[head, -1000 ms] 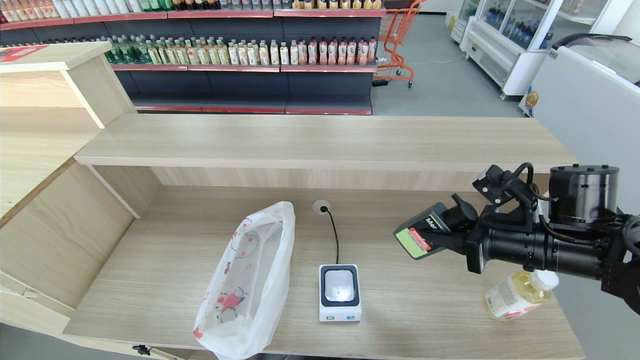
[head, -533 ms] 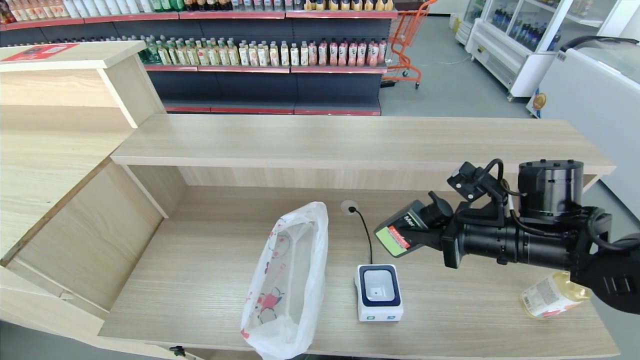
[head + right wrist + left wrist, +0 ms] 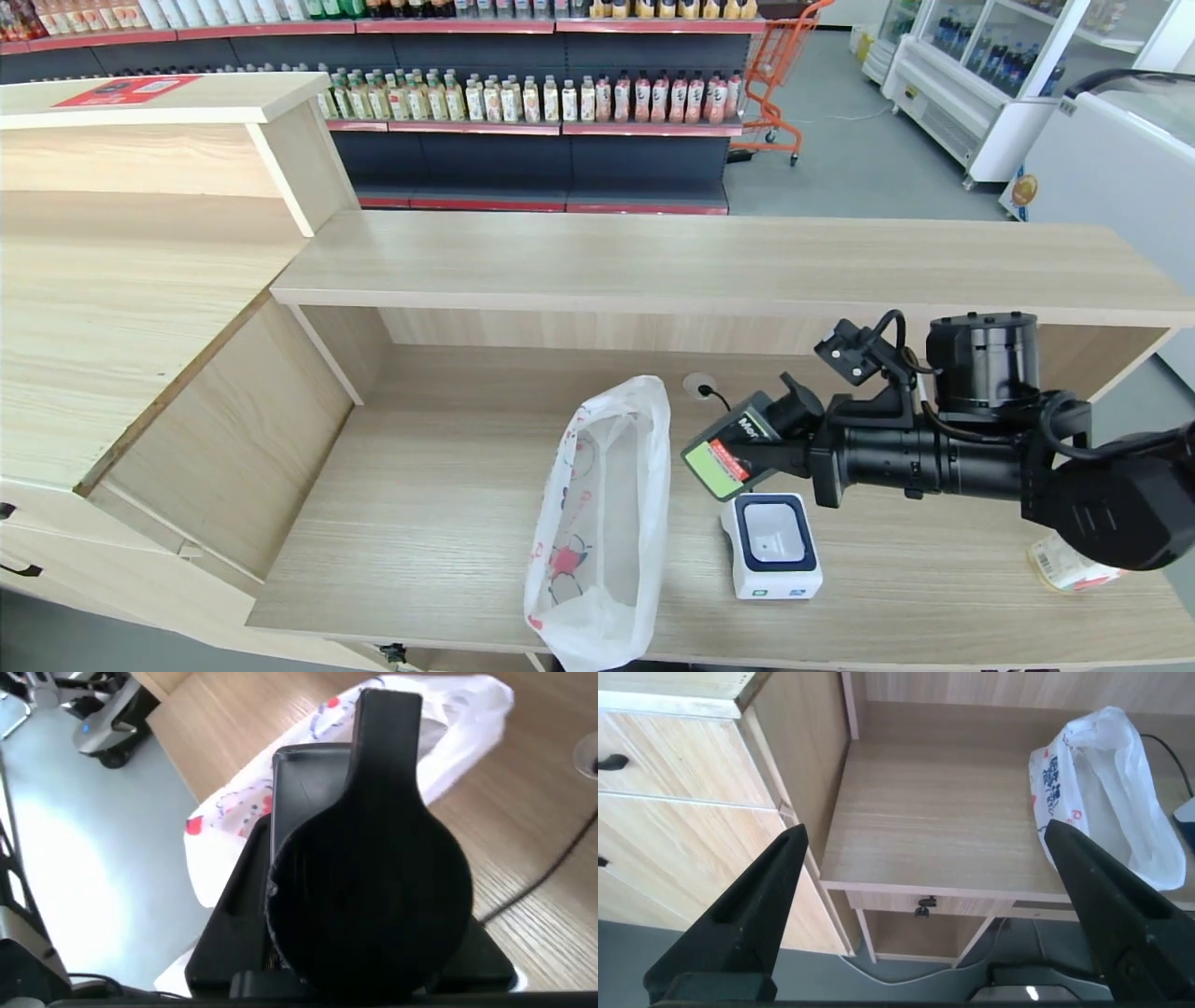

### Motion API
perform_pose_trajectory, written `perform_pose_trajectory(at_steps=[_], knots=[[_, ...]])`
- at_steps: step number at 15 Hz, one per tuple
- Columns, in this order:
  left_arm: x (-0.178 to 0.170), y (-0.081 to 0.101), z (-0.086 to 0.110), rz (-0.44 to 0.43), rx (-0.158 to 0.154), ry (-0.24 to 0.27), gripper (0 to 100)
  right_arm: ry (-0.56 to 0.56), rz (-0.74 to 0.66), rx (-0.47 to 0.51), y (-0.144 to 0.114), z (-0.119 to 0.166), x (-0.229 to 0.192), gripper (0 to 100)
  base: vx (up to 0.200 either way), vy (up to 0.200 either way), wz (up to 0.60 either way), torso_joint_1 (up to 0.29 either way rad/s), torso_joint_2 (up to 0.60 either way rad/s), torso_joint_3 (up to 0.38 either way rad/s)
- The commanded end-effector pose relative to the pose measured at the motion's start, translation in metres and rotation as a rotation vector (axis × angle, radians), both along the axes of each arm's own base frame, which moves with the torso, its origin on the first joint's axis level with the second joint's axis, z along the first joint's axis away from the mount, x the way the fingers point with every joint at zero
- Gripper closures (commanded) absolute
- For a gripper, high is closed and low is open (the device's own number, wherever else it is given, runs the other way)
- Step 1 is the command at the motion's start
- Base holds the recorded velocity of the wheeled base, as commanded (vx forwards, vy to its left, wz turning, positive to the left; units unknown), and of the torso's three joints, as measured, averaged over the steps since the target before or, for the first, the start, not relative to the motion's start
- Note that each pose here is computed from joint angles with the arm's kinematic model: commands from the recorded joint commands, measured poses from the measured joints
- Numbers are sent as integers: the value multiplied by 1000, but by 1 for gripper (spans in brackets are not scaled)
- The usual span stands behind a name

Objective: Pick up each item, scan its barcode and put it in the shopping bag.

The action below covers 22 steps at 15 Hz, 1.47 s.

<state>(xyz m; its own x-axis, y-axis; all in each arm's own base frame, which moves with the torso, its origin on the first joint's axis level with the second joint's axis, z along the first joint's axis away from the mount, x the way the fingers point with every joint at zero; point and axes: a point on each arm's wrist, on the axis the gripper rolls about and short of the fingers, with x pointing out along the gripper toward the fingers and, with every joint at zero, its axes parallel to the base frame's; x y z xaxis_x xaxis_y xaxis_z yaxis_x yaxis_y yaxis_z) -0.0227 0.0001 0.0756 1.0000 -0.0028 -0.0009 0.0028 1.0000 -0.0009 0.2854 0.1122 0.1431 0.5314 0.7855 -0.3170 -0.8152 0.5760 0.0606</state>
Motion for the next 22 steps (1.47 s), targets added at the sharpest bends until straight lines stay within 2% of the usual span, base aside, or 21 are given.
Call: perform_pose_trajectory(at_steps=[1, 3, 5, 7, 11, 15, 17, 22], knots=[[0, 0, 0, 1, -1, -1, 0, 50, -46, -11, -13, -16, 14, 100, 0, 0, 0, 0, 0, 0], [0, 0, 0, 0, -1, -1, 0, 61, -71, -23, -18, -28, 28, 100, 0, 0, 0, 0, 0, 0], [0, 0, 0, 0, -1, -1, 0, 17, -64, -27, -10, -38, 45, 100, 0, 0, 0, 0, 0, 0], [0, 0, 0, 0, -1, -1, 0, -94, 7, -77, 11, -60, 61, 100, 0, 0, 0, 0, 0, 0], [0, 0, 0, 0, -1, -1, 0, -113, 105, -125, 43, -89, 67, 100, 0, 0, 0, 0, 0, 0], [0, 0, 0, 0, -1, -1, 0, -252, 186, -140, 84, -109, 87, 100, 0, 0, 0, 0, 0, 0], [0, 0, 0, 0, -1, -1, 0, -316, 212, -149, 98, -115, 99, 100, 0, 0, 0, 0, 0, 0], [0, 0, 0, 1, -1, -1, 0, -361, 221, -162, 112, -134, 117, 100, 0, 0, 0, 0, 0, 0]])
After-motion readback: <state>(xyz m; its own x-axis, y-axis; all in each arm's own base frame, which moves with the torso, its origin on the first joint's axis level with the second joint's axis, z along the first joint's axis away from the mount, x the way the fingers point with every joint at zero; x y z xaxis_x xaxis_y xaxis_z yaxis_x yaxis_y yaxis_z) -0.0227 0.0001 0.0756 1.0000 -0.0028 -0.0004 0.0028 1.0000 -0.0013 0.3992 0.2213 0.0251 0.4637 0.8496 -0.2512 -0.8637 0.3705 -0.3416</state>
